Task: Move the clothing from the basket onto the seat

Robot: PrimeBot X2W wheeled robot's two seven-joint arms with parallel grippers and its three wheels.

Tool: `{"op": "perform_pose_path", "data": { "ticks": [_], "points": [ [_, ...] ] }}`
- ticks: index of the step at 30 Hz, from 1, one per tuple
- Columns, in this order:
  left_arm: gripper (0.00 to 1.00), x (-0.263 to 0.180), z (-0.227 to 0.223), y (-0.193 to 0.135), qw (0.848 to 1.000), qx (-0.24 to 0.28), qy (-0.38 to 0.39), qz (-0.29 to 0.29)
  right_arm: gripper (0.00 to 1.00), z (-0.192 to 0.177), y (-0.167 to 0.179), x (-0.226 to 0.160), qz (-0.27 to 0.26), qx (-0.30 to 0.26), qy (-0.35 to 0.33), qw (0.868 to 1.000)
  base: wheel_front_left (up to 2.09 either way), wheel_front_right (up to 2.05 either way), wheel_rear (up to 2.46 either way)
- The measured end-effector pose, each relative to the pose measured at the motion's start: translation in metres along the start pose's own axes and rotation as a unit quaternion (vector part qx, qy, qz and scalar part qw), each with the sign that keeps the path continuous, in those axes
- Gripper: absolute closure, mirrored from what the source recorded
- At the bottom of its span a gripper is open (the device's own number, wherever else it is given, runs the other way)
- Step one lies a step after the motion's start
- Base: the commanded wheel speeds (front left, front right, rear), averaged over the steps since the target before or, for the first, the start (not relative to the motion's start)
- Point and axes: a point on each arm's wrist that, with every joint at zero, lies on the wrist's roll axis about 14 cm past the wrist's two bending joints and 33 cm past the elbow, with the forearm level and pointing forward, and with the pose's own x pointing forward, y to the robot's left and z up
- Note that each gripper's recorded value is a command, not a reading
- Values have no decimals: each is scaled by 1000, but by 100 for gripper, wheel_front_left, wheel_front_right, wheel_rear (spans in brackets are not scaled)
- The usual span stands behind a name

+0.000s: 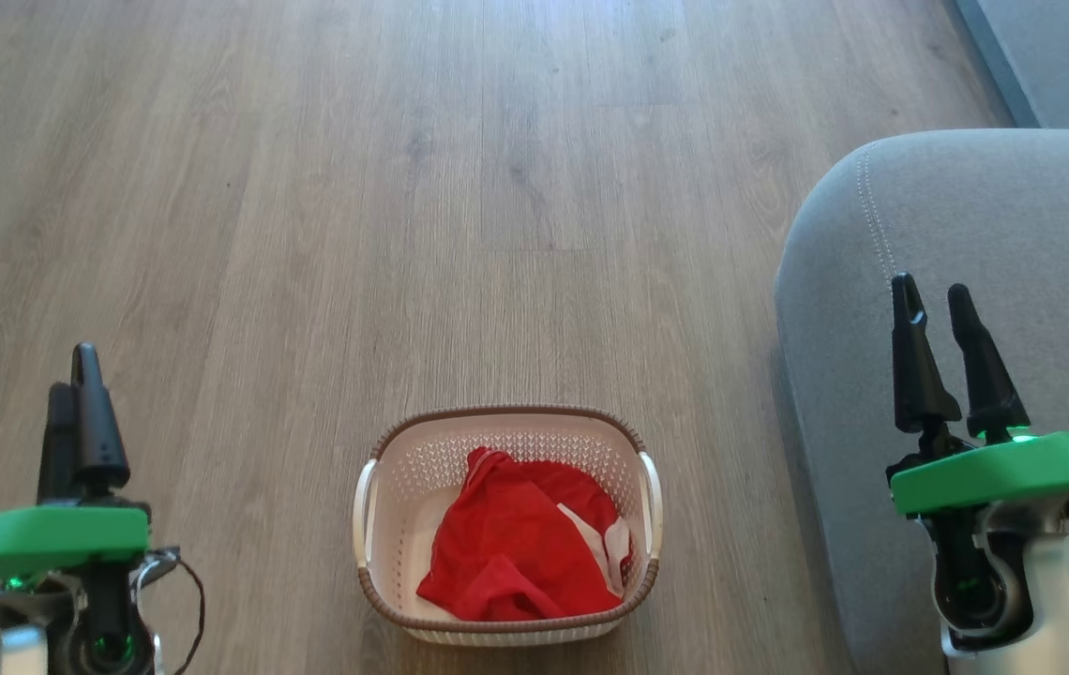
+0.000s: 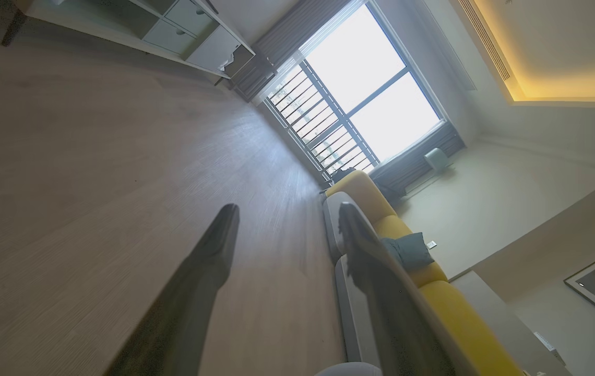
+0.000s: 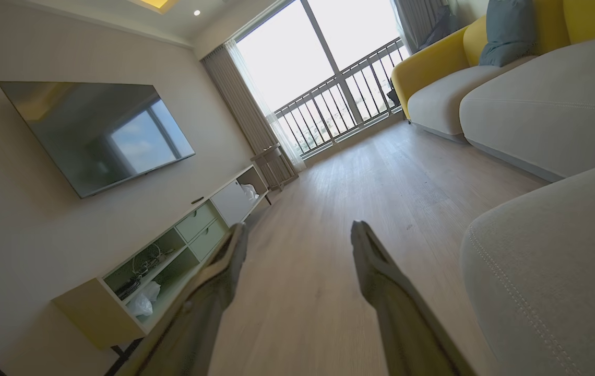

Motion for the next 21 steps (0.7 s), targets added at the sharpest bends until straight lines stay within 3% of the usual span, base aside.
{"op": "perform_pose_path", "data": {
  "ticks": [10,15,21],
  "points": [
    [0,-2,-14,-55,988,143,-7,-65,0,3,12,1,23,-82,-10,996,0,0,0],
    [0,-8,-34,-71,981,171,10,-89,0,8,9,0,20,-96,-19,995,0,0,0],
    [0,-12,-52,-82,969,220,18,-114,0,3,20,-1,41,-153,-15,987,0,0,0]
  ]
}}
